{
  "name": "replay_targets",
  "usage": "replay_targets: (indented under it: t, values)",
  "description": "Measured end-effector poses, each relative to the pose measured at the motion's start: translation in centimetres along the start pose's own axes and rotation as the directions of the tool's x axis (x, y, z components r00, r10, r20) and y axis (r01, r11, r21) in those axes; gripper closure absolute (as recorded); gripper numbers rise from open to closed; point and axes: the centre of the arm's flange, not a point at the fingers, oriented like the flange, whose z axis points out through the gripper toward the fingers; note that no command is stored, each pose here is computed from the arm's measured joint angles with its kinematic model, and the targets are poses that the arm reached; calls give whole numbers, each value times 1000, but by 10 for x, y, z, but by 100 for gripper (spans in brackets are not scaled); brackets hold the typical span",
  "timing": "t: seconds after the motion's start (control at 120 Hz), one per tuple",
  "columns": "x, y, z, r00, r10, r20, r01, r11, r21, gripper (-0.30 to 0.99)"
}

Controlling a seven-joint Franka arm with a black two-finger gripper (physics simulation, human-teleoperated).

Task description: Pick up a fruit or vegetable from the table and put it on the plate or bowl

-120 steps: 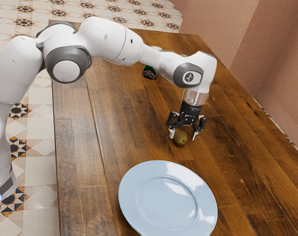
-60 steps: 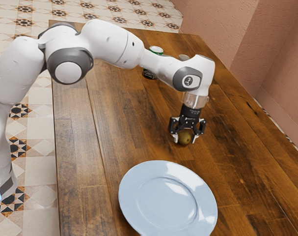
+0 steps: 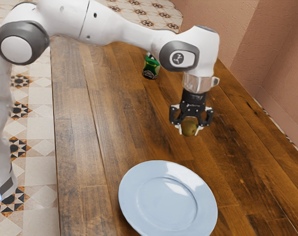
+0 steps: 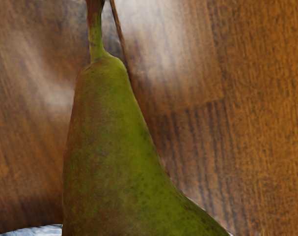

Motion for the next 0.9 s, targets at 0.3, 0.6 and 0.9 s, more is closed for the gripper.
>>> replay_targets:
  t: [0.3, 0.6, 0.9]
  values:
    - [-118, -19, 35, 999, 43, -12, -43, 997, 62, 42]
    - [-169, -28, 40, 1000, -9, -2, 9, 999, 48, 20]
    - [6, -50, -176, 891, -452, -45, 439, 883, -166, 2]
